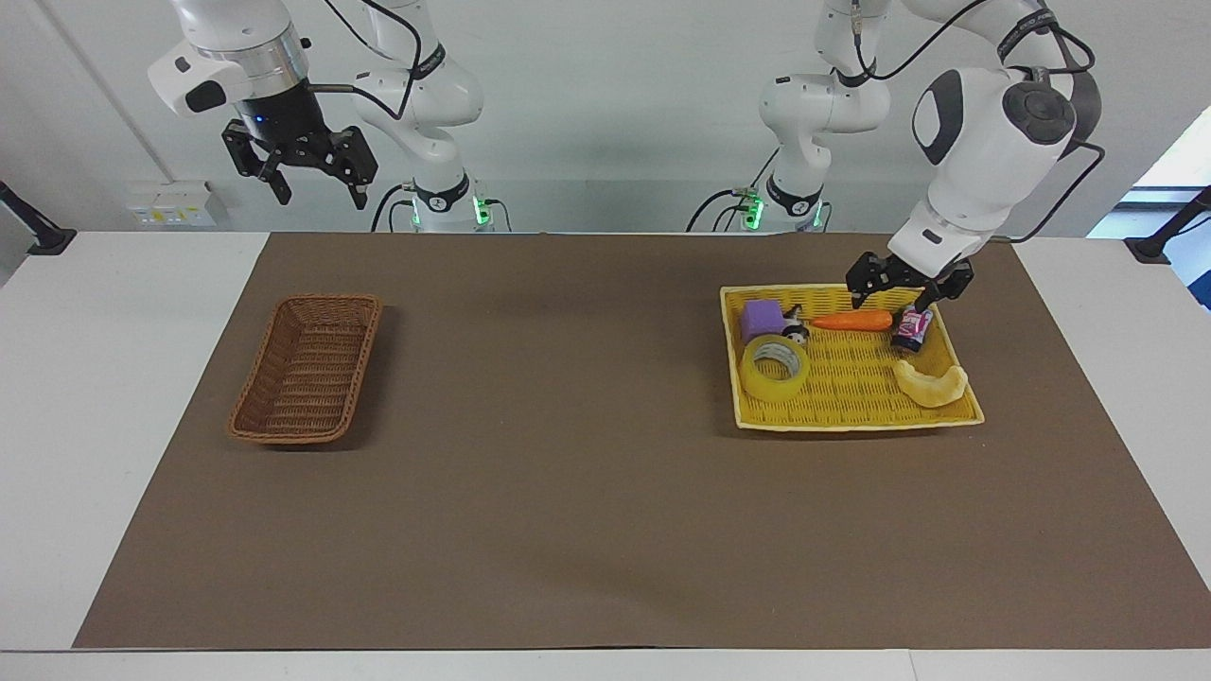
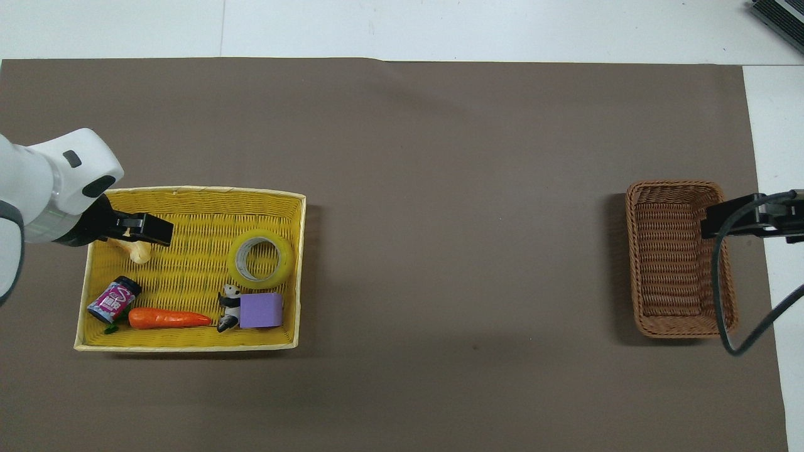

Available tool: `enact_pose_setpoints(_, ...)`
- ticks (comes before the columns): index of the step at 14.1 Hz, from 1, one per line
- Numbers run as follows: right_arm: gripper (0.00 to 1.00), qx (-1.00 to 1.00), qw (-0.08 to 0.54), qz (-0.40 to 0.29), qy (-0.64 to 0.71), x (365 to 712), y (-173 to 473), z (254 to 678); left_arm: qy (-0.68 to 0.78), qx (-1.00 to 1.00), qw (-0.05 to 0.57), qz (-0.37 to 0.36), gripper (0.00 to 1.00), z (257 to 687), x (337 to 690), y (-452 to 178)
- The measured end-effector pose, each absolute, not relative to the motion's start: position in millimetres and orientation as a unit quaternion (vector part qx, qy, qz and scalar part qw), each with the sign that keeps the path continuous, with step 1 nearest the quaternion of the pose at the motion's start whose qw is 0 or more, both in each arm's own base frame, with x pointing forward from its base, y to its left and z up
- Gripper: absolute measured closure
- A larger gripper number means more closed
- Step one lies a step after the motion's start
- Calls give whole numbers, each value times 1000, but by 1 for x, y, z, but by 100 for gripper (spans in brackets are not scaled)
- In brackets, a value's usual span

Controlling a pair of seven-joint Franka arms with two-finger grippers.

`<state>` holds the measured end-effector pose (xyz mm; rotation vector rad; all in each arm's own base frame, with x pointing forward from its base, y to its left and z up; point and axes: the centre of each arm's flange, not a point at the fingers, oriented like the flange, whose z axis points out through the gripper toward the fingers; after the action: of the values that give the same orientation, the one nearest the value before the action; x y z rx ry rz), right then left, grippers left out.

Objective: Move tape to another basket
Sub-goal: 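Reach the left gripper into the yellow basket and grasp the yellow tape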

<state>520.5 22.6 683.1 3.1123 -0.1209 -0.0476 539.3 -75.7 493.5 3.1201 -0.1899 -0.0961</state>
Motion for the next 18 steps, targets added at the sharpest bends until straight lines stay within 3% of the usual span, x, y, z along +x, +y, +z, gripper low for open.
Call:
enact_pose_setpoints(7,0,999,13,-15,-39,521,23,683,-35,999,4,-41,0,405,553,-121)
enact_pose_setpoints(12,0,999,13,-15,-39,520,23,683,-39,999,3,-37,0,348,537,-125)
enact_pose_setpoints(18,0,999,13,-15,-39,520,23,683,-40,998,1,-49,10,328,524,-126)
